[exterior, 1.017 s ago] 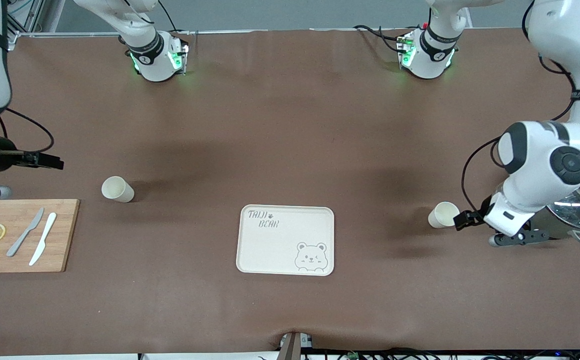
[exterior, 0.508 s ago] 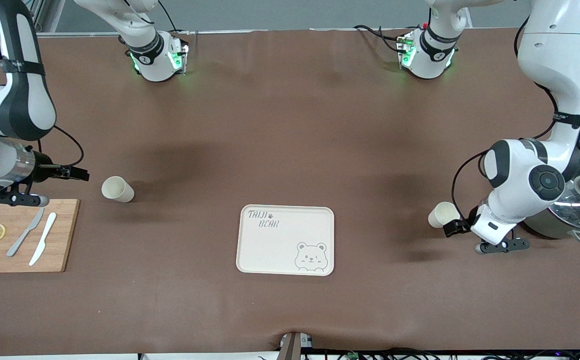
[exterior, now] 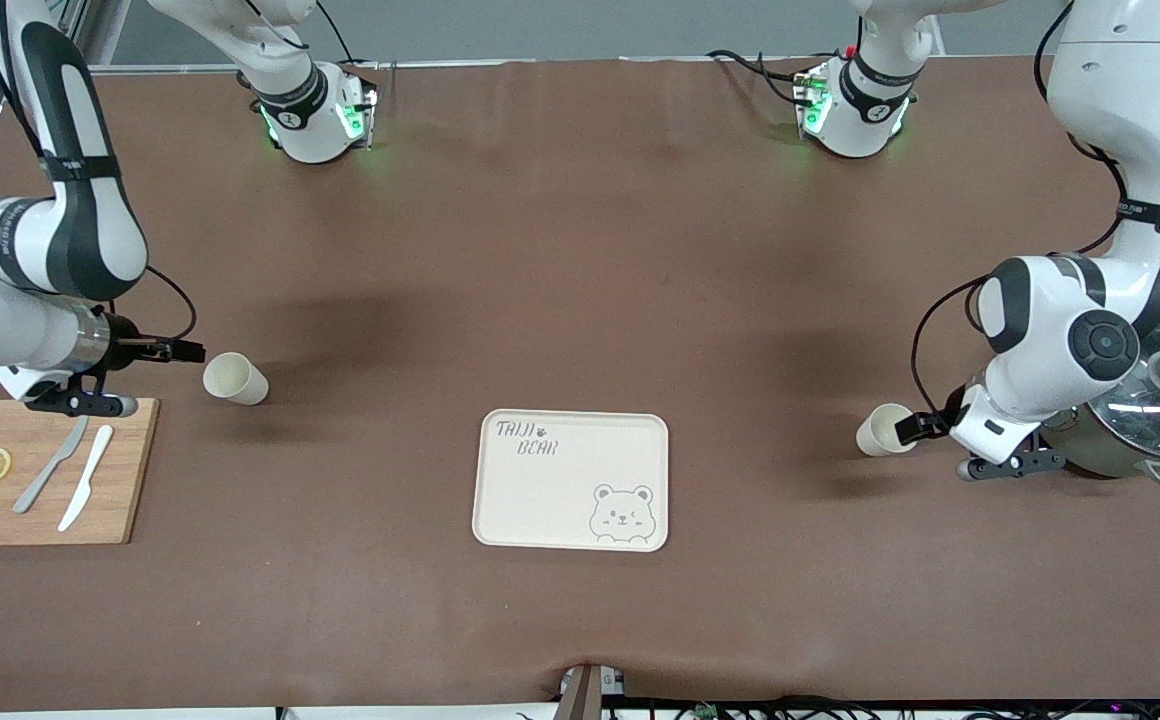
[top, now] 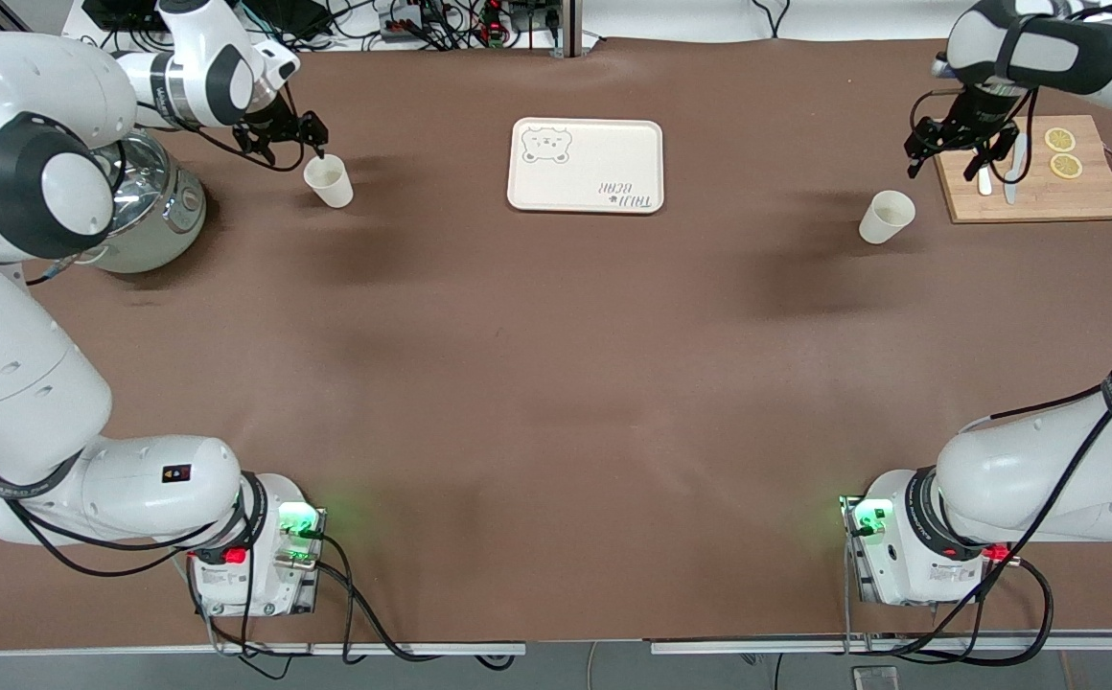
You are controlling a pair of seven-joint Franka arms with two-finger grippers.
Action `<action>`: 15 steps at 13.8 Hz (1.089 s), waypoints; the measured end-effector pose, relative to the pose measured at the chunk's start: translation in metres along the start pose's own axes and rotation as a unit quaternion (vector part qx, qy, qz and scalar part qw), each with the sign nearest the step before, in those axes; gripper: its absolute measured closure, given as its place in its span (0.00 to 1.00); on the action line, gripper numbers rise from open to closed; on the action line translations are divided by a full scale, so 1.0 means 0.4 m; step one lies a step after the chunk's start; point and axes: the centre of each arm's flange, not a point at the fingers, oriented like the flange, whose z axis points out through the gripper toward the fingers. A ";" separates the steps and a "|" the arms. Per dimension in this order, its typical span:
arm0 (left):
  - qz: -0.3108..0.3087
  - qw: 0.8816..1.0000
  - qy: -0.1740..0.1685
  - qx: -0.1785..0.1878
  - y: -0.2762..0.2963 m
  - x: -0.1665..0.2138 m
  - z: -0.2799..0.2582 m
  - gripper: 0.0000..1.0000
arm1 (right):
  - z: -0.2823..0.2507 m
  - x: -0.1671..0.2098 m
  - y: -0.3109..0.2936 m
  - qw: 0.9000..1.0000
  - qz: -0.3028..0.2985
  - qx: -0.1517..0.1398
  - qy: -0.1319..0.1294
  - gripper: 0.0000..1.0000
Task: Place white IKEA cup upright on tray with both arms
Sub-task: 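Grasp each paper cup by its rim with the left and right grippers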
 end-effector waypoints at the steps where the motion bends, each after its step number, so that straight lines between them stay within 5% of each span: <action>1: 0.000 1.000 -0.005 0.001 -0.003 -0.009 0.006 0.04 | 0.028 -0.002 0.000 1.000 0.000 0.000 0.006 0.00; 3: 0.002 1.000 -0.014 0.002 -0.002 -0.024 0.024 0.19 | 0.094 -0.011 0.001 1.000 0.000 0.000 0.019 0.07; 6: 0.004 1.000 -0.020 0.002 0.004 -0.035 0.039 0.21 | 0.175 -0.028 -0.001 1.000 0.000 0.000 0.020 0.41; 8: 0.006 1.000 -0.024 0.001 0.012 -0.038 0.052 0.26 | 0.207 -0.022 0.006 1.000 0.003 0.000 0.022 0.43; 9: 0.007 1.000 -0.027 0.000 0.014 -0.040 0.060 0.35 | 0.227 -0.017 0.016 1.000 0.006 0.000 0.024 0.44; 11: 0.010 1.000 -0.027 -0.002 0.025 -0.037 0.074 0.56 | 0.261 -0.013 0.033 1.000 0.012 0.001 0.018 0.63; 13: 0.014 1.000 -0.021 -0.005 0.041 -0.022 0.072 0.63 | 0.263 -0.011 0.030 1.000 0.013 0.003 0.018 0.85; 15: 0.019 1.000 -0.013 -0.009 0.063 -0.004 0.060 0.84 | 0.245 -0.007 0.021 1.000 0.011 0.006 0.019 0.93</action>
